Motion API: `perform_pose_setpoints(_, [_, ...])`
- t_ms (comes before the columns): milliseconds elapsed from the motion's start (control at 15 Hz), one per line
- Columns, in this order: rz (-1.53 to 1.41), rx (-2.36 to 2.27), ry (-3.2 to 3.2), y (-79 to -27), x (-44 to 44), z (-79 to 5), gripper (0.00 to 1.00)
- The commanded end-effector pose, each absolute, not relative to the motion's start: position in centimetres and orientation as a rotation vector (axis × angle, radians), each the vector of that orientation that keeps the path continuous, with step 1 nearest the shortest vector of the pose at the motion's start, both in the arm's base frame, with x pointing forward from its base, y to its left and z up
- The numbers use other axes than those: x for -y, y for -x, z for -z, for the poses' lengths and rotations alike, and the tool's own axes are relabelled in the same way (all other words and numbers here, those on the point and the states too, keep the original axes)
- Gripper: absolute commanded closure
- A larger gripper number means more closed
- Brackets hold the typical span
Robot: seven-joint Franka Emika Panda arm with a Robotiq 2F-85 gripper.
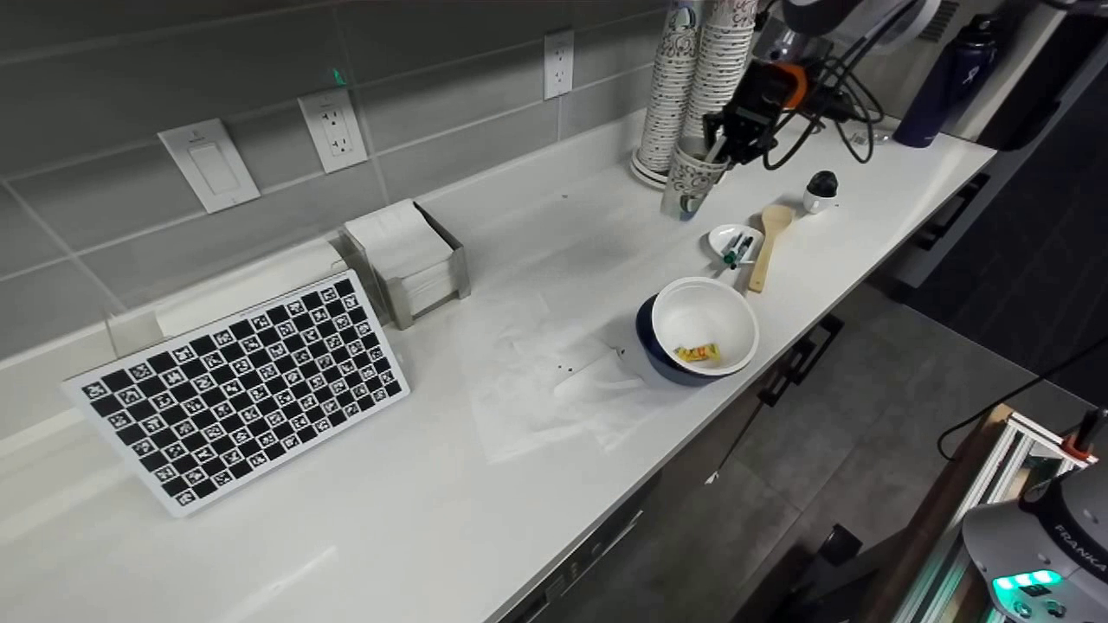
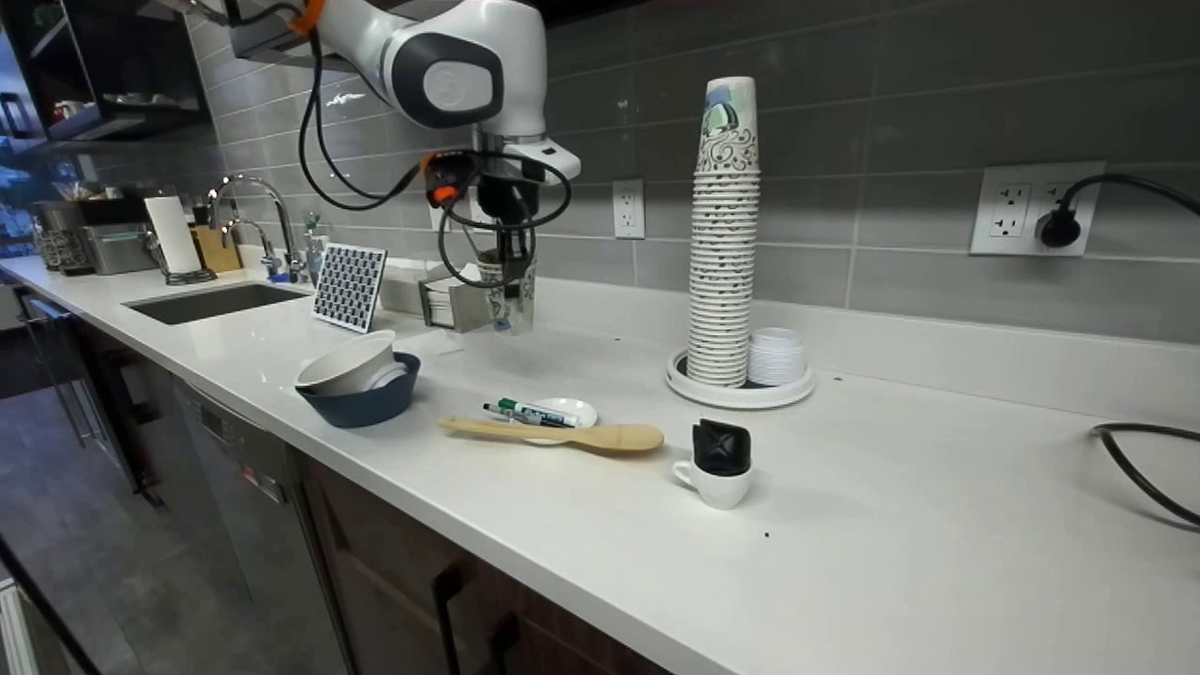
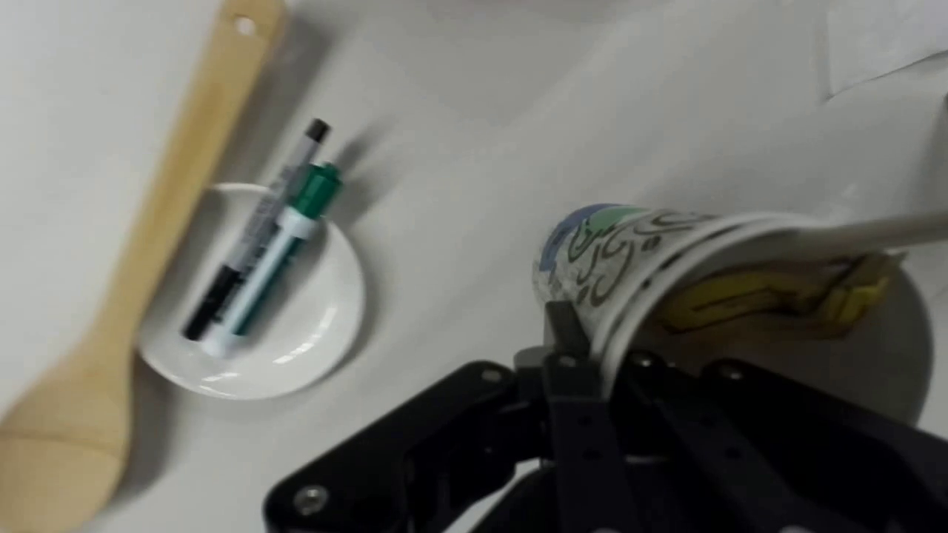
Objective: Move the upright cups to the right
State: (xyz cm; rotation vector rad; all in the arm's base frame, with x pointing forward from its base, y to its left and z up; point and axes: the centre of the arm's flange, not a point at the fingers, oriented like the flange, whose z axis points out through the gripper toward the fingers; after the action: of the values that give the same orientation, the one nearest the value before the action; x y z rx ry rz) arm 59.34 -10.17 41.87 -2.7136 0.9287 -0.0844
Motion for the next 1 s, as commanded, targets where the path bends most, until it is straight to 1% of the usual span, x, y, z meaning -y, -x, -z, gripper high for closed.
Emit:
perform_pose_setpoints(0, [0.089,-1.210,2.639,-52.2,16.8,-40.2,0.99])
perform_pose_setpoints(67, [0.068,-1.082,2.679,-56.1,14.4,-40.7,0.99])
perform_pose_setpoints(133, [0.063,-1.109,2.671,-55.1,15.9,-40.3,0.96])
perform_pose_setpoints(267, [0.068,-1.105,2.672,-55.2,16.0,-40.4,0.96])
perform_pose_setpoints(333, [0.066,-1.091,2.677,-55.5,15.4,-40.4,0.99])
perform_pose_setpoints(400, [0.064,-1.128,2.646,-56.4,15.7,-40.6,0.99])
perform_pose_setpoints(600, [0.127,-1.385,2.574,-57.7,21.4,-41.5,0.99])
perform_pose_setpoints(933, [0.185,-1.761,2.404,-57.4,32.6,-41.8,0.99])
